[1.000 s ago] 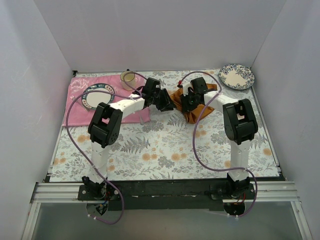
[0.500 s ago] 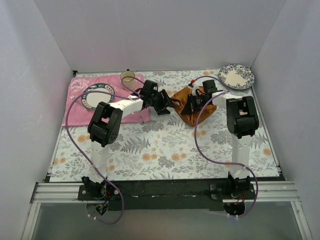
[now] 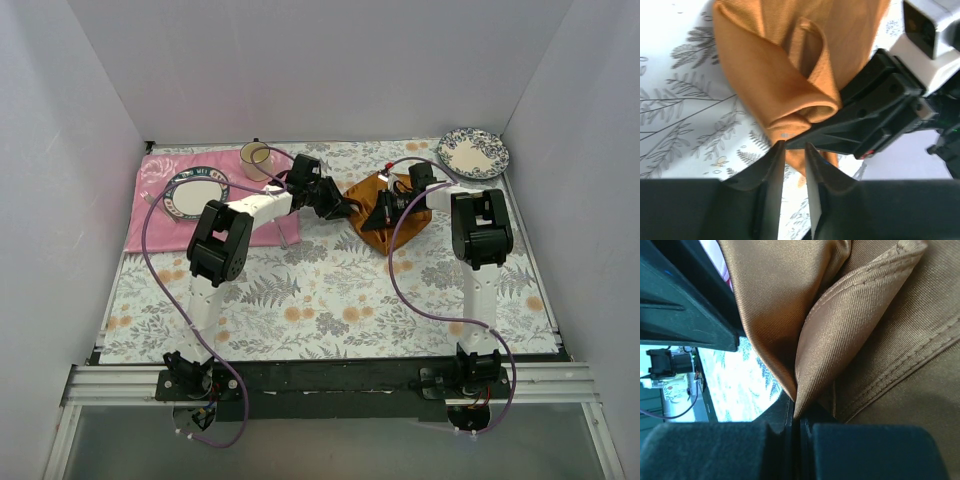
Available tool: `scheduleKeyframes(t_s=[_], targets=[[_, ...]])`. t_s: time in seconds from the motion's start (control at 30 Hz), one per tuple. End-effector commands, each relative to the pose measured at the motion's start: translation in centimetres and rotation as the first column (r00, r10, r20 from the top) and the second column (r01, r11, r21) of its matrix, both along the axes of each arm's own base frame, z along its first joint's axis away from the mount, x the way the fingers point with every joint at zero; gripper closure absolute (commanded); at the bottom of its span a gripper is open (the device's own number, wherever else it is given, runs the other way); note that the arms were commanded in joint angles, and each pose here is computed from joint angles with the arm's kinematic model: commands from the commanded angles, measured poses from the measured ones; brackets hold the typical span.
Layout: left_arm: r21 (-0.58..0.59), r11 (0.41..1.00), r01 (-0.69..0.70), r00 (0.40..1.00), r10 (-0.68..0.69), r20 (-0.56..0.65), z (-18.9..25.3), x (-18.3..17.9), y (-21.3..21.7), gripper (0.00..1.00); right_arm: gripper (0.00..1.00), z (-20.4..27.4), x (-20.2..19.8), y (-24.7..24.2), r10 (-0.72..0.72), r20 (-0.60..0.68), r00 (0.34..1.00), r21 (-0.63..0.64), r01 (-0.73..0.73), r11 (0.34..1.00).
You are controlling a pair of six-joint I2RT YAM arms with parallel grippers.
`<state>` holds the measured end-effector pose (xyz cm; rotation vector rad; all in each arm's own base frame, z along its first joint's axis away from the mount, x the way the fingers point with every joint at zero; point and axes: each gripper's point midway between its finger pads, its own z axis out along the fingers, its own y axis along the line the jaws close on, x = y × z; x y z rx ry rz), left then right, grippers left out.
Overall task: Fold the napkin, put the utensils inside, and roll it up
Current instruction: Roll the napkin with the utensil
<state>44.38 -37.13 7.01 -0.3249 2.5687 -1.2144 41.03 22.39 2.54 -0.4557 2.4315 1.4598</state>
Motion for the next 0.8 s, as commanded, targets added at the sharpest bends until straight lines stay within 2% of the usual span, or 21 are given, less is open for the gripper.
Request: scheduleKeyframes(t_s=[0.0, 0.4, 0.6, 0.7, 0.77], targets=[[-0.107, 0.993, 0.046, 0.998, -0.040, 0.055, 2.4, 0.3, -1.4, 0.82, 0.99, -2.4, -0.4, -0.9, -0.024, -0.081, 0.996, -0.058, 0.019, 0.998], [-0.204, 0.977, 0.064, 0.998, -0.061, 0.020, 1.3, 0.9, -4.0, 0.88, 0.99, -2.9, -0.4, -1.0, -0.022, -0.111, 0.994, -0.051, 0.016, 0.999], [-0.271, 0.960, 0.072, 0.994, -0.047, 0.096, 0.9, 2.1, -5.2, 0.90, 0.99, -3.0, -0.6, -1.1, -0.020, -0.118, 0.993, -0.052, 0.014, 0.999], [-0.307, 0.950, 0.056, 0.996, -0.033, 0.078, -0.2, 2.1, -5.6, 0.90, 0.99, -2.9, -0.6, -1.2, -0.018, -0.116, 0.993, -0.055, 0.011, 0.998], [-0.290, 0.956, 0.032, 0.998, -0.015, 0.062, -1.0, 2.4, -5.4, 0.92, 0.99, -2.9, -0.5, -1.3, -0.017, -0.111, 0.994, -0.063, 0.010, 0.998]])
